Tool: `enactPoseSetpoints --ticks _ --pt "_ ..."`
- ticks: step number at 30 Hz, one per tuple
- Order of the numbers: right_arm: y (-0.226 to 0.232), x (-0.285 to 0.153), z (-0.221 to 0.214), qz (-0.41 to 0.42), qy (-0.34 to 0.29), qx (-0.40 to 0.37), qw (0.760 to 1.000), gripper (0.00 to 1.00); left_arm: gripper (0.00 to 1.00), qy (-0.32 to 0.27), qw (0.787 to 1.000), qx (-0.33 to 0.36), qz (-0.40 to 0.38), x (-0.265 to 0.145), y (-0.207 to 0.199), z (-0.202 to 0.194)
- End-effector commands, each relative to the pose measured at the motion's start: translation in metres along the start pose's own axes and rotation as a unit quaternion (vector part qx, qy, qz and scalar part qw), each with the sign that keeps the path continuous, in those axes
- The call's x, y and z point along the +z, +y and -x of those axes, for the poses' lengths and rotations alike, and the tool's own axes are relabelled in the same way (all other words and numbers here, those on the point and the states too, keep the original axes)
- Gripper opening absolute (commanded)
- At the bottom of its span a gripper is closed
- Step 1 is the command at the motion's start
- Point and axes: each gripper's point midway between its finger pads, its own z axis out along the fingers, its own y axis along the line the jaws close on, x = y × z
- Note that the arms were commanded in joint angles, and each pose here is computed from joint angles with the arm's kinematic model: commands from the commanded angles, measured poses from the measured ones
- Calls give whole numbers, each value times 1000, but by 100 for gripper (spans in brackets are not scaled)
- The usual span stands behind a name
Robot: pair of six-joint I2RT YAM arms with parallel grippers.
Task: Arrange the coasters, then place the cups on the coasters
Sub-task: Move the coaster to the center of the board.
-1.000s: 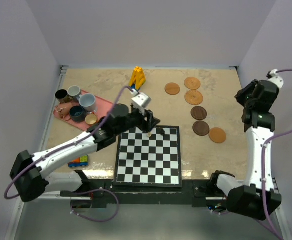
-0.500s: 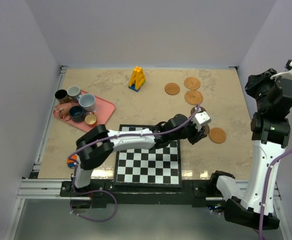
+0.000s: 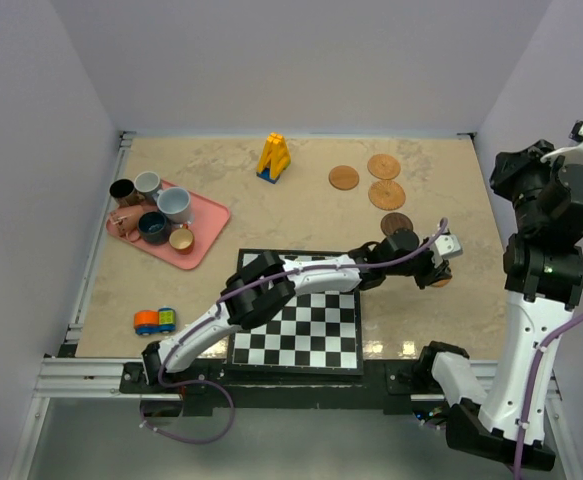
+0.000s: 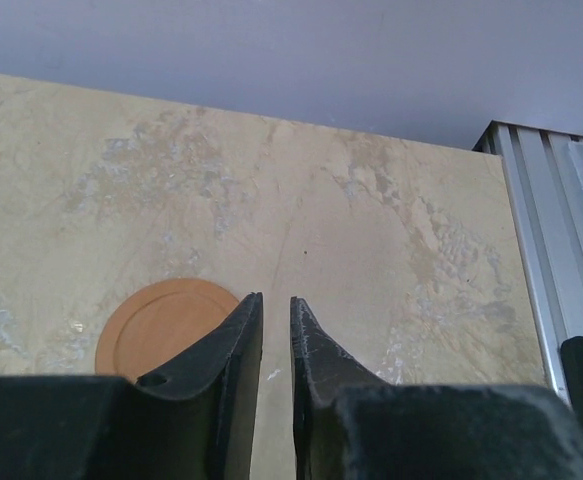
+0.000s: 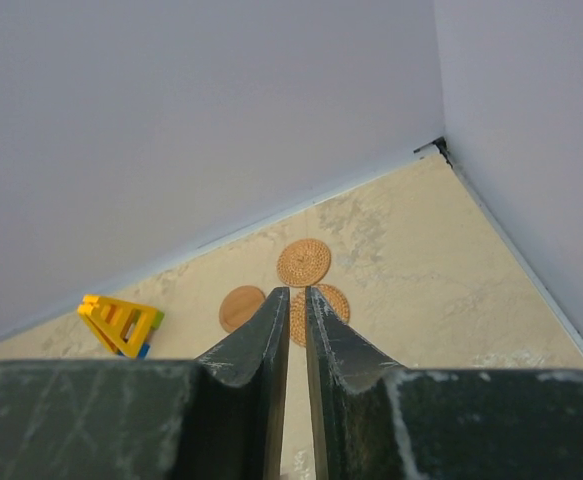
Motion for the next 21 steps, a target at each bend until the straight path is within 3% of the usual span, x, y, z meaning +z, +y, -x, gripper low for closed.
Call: enactPoseSetpoints --ticks 1,21 --pt "13 -8 13 28 -11 -15 999 16 20 -24 999 21 -22 16 1 6" --pt "18 -10 0 47 -2 -18 999 12 6 -4 999 21 25 33 42 -50"
